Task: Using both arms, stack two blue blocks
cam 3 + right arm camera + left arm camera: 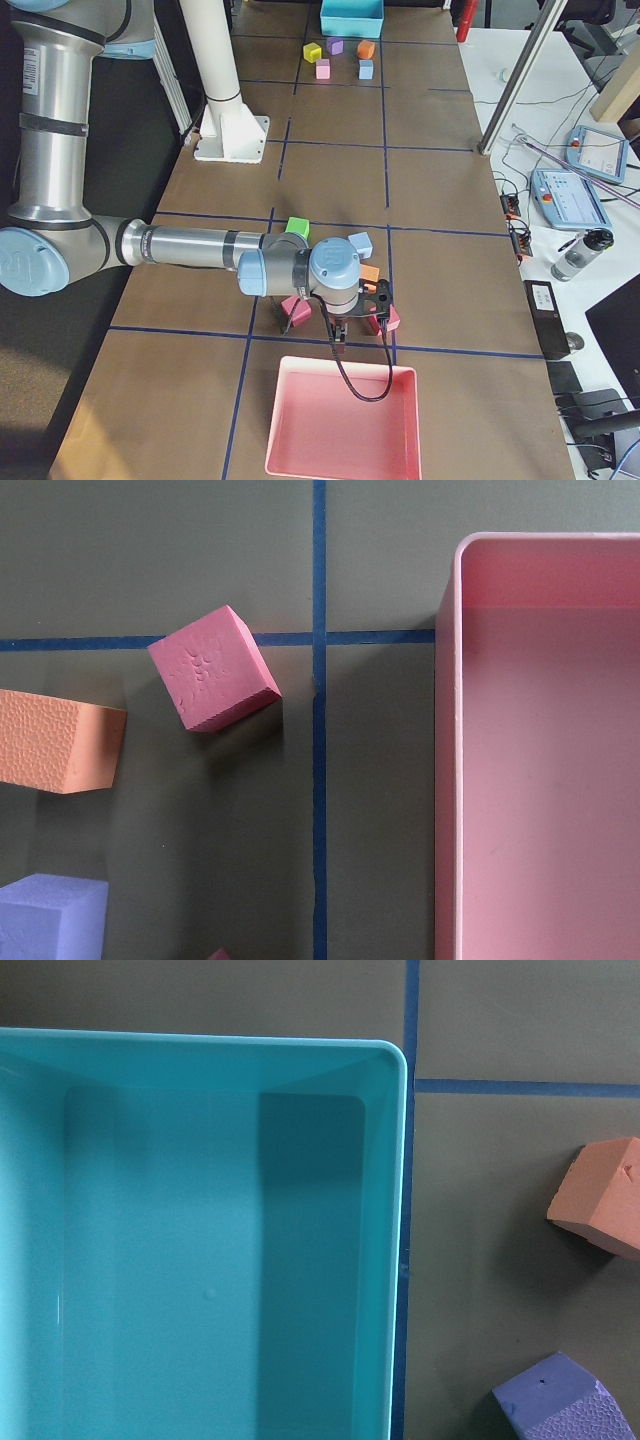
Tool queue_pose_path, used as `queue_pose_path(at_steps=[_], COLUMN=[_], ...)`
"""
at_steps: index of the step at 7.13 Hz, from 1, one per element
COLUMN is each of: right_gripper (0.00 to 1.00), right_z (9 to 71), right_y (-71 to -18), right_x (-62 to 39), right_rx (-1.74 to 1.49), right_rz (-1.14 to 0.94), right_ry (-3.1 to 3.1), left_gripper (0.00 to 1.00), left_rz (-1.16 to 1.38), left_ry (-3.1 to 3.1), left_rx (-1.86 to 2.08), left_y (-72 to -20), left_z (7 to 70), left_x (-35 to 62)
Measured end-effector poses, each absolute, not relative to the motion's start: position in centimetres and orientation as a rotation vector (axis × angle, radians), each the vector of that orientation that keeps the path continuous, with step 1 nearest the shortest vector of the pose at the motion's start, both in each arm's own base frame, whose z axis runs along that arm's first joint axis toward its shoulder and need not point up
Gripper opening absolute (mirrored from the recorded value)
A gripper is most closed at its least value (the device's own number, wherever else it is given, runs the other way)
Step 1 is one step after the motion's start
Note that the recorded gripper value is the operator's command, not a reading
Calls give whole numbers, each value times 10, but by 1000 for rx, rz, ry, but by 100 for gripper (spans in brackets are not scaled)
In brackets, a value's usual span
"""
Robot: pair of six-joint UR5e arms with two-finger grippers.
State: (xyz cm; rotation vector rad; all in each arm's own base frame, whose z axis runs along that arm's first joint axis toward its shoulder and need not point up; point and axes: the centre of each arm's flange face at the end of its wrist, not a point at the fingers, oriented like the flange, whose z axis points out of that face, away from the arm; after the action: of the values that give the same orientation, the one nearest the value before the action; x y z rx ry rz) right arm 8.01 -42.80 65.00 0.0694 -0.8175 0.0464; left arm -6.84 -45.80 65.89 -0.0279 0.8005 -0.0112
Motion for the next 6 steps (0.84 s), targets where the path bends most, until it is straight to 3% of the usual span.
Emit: queue_pose_path(at_steps=[6], right_gripper=[100], right_z=[653], right_y=[-428], right_x=[80], right_rx=[63], right_rz=[52], right_ry=[-811], left_gripper=[100], left_rz=[-9], left_ry=[801], left_rx=[-22], left_y=[-459], left_z=[656], left_x=[-68])
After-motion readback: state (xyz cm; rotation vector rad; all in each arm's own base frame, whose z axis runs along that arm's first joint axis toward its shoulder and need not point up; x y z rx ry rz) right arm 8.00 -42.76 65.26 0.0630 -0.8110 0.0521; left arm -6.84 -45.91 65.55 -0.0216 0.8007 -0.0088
